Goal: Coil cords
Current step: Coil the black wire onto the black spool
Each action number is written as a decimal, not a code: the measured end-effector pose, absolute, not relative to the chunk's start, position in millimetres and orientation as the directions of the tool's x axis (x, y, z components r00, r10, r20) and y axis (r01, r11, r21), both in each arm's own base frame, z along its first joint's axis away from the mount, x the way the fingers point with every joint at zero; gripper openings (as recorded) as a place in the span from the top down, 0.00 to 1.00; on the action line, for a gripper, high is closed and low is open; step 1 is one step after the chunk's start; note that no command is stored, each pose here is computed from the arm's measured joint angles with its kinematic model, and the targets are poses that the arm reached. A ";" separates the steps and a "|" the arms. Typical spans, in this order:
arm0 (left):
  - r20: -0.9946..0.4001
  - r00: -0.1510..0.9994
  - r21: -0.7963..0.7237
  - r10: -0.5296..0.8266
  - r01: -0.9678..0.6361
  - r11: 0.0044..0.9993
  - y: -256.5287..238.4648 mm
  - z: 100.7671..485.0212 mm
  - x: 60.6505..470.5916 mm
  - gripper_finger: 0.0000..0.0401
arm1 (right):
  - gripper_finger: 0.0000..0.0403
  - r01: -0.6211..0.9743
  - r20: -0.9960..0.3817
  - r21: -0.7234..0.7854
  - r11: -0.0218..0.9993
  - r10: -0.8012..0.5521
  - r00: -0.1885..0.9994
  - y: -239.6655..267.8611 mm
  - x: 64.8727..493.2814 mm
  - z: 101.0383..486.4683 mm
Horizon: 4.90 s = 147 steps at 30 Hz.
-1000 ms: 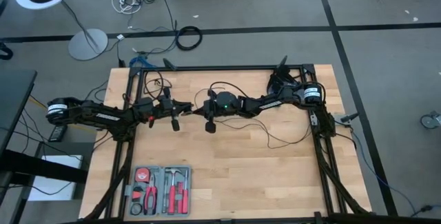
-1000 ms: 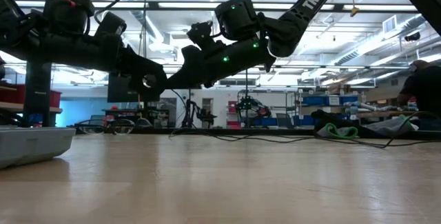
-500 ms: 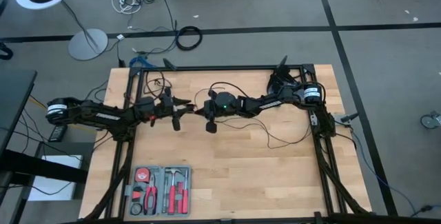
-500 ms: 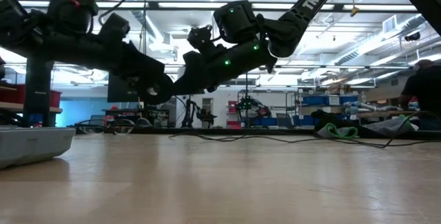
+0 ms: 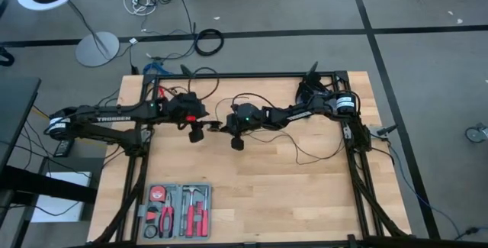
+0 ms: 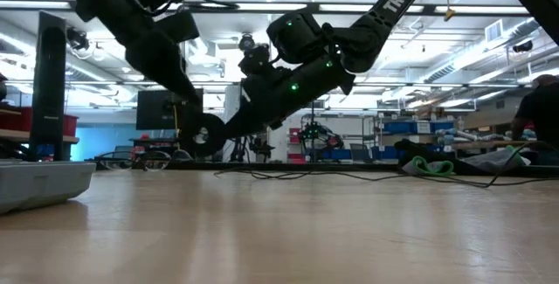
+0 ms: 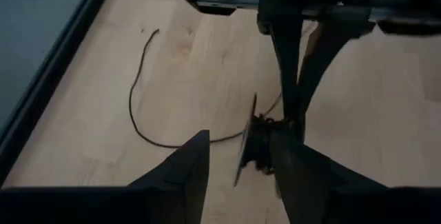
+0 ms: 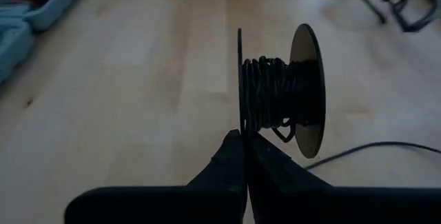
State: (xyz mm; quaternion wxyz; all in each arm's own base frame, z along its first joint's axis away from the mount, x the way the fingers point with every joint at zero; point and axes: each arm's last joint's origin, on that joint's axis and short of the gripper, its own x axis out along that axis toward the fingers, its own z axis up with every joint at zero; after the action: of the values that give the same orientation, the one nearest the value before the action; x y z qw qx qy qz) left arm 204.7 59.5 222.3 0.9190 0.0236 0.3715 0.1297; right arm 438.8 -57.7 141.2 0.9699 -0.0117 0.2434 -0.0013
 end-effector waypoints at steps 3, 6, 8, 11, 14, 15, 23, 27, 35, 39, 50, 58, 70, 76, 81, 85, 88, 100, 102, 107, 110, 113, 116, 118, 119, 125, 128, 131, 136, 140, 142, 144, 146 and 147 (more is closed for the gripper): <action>-0.694 0.677 0.147 0.244 -0.199 0.969 59.0 222.4 203.8 0.61 | 1.00 -0.031 -0.492 -0.007 1.000 0.023 0.870 -54.0 438.1 139.2; -0.715 0.669 0.115 0.203 -0.173 0.978 58.9 216.5 207.8 0.61 | 1.00 -0.046 -0.504 -0.002 0.999 0.039 0.863 -50.1 437.8 138.0; -0.741 0.649 0.093 0.174 -0.157 0.983 58.9 209.4 211.1 0.61 | 1.00 -0.062 -0.506 -0.008 0.998 0.050 0.861 -47.9 437.8 137.7; -0.758 0.641 0.043 0.123 -0.139 0.989 59.9 198.6 220.6 0.61 | 1.00 -0.075 -0.502 -0.022 0.997 0.054 0.863 -45.8 438.4 138.4; -0.786 0.610 0.013 0.099 -0.144 0.989 61.3 186.6 227.0 0.61 | 1.00 -0.071 -0.510 -0.016 0.997 0.053 0.859 -45.4 438.0 137.6; -0.789 0.606 0.008 0.098 -0.149 0.989 61.7 184.3 228.5 0.61 | 1.00 -0.069 -0.515 -0.016 0.997 0.051 0.855 -45.4 437.6 137.0; -0.794 0.601 0.007 0.097 -0.151 0.989 62.6 180.1 231.6 0.66 | 1.00 -0.052 -0.525 -0.024 0.998 0.031 0.850 -45.9 437.1 136.1; -0.787 0.614 -0.024 0.060 -0.127 0.992 62.0 178.8 233.8 0.80 | 1.00 -0.049 -0.526 -0.026 0.998 0.028 0.850 -46.0 437.0 136.1; -0.795 0.599 0.006 0.096 -0.150 0.989 63.5 176.0 234.8 0.99 | 0.97 -0.027 -0.526 -0.006 1.000 0.020 0.850 -45.8 437.0 136.4; -0.803 0.581 0.013 0.134 -0.208 0.978 64.5 175.4 233.7 0.99 | 0.91 0.043 -0.544 0.018 0.999 -0.026 0.838 -49.8 435.9 135.6; -0.766 0.588 0.071 0.259 -0.322 0.944 67.3 174.3 235.0 1.00 | 0.73 0.084 -0.685 0.040 0.996 -0.034 0.728 -50.1 409.4 169.3; -0.547 0.797 0.056 0.256 -0.271 0.961 46.7 147.7 227.9 1.00 | 0.77 0.189 -0.793 -0.072 0.979 -0.171 0.585 -45.0 365.1 199.7; -0.286 0.854 0.565 0.436 -0.217 0.796 39.6 151.4 220.5 1.00 | 0.85 0.343 -0.596 0.080 0.936 -0.231 0.769 -24.2 289.1 183.3; -0.237 0.846 0.685 0.477 -0.203 0.700 41.5 159.7 224.9 1.00 | 0.85 0.349 -0.477 0.186 0.918 -0.226 0.849 -20.0 279.7 173.2; -0.231 0.846 0.712 0.480 -0.189 0.677 41.5 161.1 225.8 1.00 | 0.86 0.339 -0.466 0.191 0.921 -0.219 0.857 -18.1 281.6 171.8; -0.223 0.849 0.634 0.479 -0.247 0.733 41.3 162.0 226.1 1.00 | 0.87 0.326 -0.409 0.209 0.922 -0.221 0.885 -18.2 284.4 177.3; -0.210 0.850 0.420 0.483 -0.368 0.829 42.4 165.6 228.5 1.00 | 0.86 0.309 -0.350 0.217 0.926 -0.222 0.910 -18.3 286.8 183.2; -0.344 0.777 -0.110 0.528 -0.591 0.799 57.3 176.3 241.4 1.00 | 0.90 0.315 -0.273 0.220 0.923 -0.252 0.928 -12.9 309.7 153.6; -0.373 0.761 -0.136 0.531 -0.611 0.780 59.2 176.7 242.2 1.00 | 0.92 0.306 -0.273 0.245 0.920 -0.237 0.932 -7.9 317.9 141.7; -0.410 0.737 -0.201 0.537 -0.648 0.735 63.2 180.7 244.8 1.00 | 0.99 0.334 -0.278 0.185 0.924 -0.276 0.920 1.6 340.4 131.1; -0.444 0.720 -0.203 0.534 -0.660 0.723 63.2 180.3 245.0 1.00 | 0.99 0.393 -0.267 0.065 0.917 -0.364 0.892 7.2 350.2 136.5; -0.454 0.715 -0.198 0.532 -0.663 0.722 63.2 180.4 245.2 1.00 | 0.99 0.526 -0.278 -0.103 0.844 -0.532 0.799 12.6 354.5 144.4; -0.465 0.709 -0.201 0.530 -0.667 0.717 63.1 179.2 244.5 1.00 | 0.99 0.624 -0.275 -0.250 0.740 -0.673 0.687 17.0 354.5 156.3; -0.465 0.717 -0.211 0.520 -0.660 0.721 62.8 179.4 244.8 1.00 | 0.99 0.647 -0.260 -0.274 0.712 -0.702 0.662 16.8 354.8 163.6; -0.466 0.717 -0.212 0.518 -0.659 0.722 62.6 179.1 244.7 1.00 | 0.98 0.651 -0.256 -0.272 0.709 -0.705 0.661 14.9 354.6 165.2; -0.423 0.797 -0.289 0.432 -0.570 0.769 60.7 184.6 249.2 1.00 | 0.95 0.547 -0.335 -0.164 0.821 -0.568 0.752 -0.9 358.1 161.7; -0.432 0.828 -0.328 0.358 -0.514 0.793 58.5 184.3 250.1 1.00 | 0.94 0.477 -0.431 -0.110 0.872 -0.474 0.768 -1.4 354.3 156.5; -0.466 0.815 -0.338 0.345 -0.524 0.782 57.8 180.6 248.3 1.00 | 0.95 0.463 -0.478 -0.085 0.882 -0.444 0.758 2.4 348.6 159.1; -0.469 0.819 -0.363 0.331 -0.520 0.773 59.3 177.7 247.3 1.00 | 0.96 0.436 -0.491 -0.092 0.895 -0.421 0.762 12.8 337.5 177.8; -0.425 0.869 -0.422 0.253 -0.437 0.794 63.3 180.8 250.2 1.00 | 0.98 0.369 -0.508 -0.106 0.924 -0.369 0.778 20.6 321.5 197.6; -0.411 0.891 -0.450 0.192 -0.381 0.807 64.7 181.4 251.0 1.00 | 0.99 0.358 -0.497 -0.093 0.929 -0.355 0.792 20.3 308.5 204.9; -0.372 0.918 -0.467 0.135 -0.311 0.828 64.8 182.8 254.4 1.00 | 0.99 0.363 -0.474 -0.074 0.929 -0.353 0.806 18.5 294.3 206.7; -0.371 0.922 -0.471 0.108 -0.287 0.834 64.0 182.5 254.5 1.00 | 0.99 0.378 -0.438 -0.047 0.924 -0.360 0.824 14.5 281.7 203.0; -0.366 0.925 -0.468 0.104 -0.280 0.838 63.9 182.9 254.7 1.00 | 0.99 0.393 -0.407 -0.015 0.919 -0.365 0.838 11.7 277.8 200.7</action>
State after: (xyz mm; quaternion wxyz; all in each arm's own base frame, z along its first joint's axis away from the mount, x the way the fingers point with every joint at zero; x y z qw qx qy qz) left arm 254.7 63.9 182.9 0.9443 -0.2657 0.1652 0.1018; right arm 277.8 11.7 200.7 0.9579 0.0343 0.2052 -0.1977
